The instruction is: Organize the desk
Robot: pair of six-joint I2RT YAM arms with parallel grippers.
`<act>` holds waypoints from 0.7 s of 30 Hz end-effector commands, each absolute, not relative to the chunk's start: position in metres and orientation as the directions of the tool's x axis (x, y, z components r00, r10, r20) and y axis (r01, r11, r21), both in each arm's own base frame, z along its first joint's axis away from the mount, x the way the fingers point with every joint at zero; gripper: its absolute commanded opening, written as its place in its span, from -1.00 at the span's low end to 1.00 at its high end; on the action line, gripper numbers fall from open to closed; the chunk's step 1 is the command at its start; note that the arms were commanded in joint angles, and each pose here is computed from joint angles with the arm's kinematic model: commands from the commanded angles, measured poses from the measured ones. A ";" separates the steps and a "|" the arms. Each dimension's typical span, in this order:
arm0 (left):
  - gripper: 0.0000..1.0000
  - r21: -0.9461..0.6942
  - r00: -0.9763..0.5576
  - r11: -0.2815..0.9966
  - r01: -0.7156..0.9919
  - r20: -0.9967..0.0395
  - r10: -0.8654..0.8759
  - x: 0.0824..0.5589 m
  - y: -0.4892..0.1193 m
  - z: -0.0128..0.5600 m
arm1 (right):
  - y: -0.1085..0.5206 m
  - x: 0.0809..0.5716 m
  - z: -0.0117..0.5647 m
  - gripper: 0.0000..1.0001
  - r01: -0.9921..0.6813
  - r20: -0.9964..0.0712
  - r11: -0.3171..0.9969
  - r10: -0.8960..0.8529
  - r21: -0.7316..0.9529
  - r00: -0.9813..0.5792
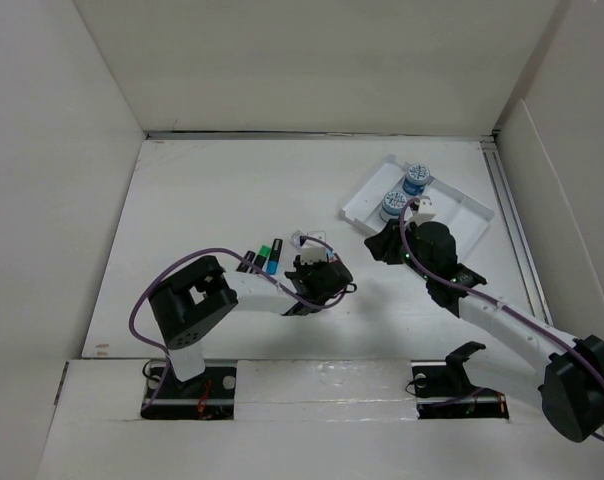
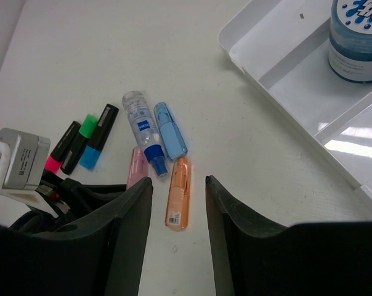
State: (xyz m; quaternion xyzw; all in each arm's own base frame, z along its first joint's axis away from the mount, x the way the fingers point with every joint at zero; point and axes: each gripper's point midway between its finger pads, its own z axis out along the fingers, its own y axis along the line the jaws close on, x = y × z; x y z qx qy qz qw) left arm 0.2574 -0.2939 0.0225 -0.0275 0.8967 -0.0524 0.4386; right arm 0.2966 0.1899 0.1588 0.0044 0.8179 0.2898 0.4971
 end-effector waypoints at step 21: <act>-0.18 0.026 -0.582 0.999 -0.040 -0.813 -0.002 0.253 -0.241 0.026 | 0.194 0.304 0.175 -0.09 -0.304 -0.830 0.820 0.322 0.485 -0.455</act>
